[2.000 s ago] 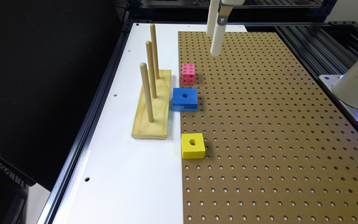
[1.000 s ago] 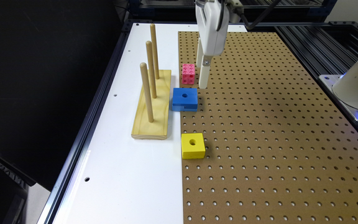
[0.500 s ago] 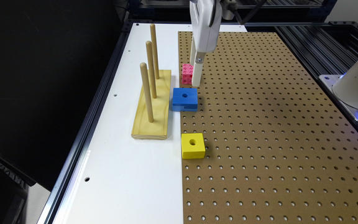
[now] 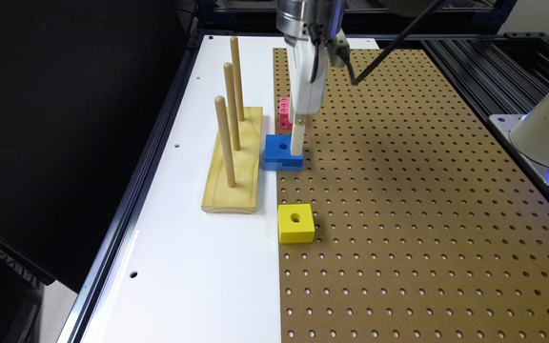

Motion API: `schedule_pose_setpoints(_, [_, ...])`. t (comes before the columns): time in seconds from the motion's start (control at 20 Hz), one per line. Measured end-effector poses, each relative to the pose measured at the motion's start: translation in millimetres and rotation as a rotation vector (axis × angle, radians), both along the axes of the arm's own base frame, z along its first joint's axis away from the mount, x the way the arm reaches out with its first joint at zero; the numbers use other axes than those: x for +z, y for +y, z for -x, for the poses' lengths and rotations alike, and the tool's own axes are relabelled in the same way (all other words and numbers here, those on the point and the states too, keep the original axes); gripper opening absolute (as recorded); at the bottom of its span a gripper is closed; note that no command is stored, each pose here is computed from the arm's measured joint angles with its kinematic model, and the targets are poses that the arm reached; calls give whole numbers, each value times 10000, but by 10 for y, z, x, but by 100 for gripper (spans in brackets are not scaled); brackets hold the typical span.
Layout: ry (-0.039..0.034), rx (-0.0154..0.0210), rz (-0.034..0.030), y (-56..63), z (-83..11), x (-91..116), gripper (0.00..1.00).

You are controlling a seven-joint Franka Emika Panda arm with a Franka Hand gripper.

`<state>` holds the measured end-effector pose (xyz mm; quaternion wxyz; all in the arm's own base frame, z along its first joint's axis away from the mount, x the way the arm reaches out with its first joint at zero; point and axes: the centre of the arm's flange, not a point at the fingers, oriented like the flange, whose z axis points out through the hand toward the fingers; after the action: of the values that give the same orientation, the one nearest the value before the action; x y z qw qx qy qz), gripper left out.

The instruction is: Pick up blue block.

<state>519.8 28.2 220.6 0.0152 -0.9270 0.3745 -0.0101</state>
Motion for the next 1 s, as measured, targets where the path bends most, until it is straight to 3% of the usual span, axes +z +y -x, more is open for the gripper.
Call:
schedule_pose_setpoints(0.7, [-136,38,-21,27,-56,49,100])
schedule_pose_setpoints(0.8, [-120,38,-21,28,-55,40,100])
schedule_pose_setpoints(0.9, [-26,37,-25,28,-49,-42,100])
schedule_pose_setpoints(1.0, [4,35,-30,29,-59,-95,100])
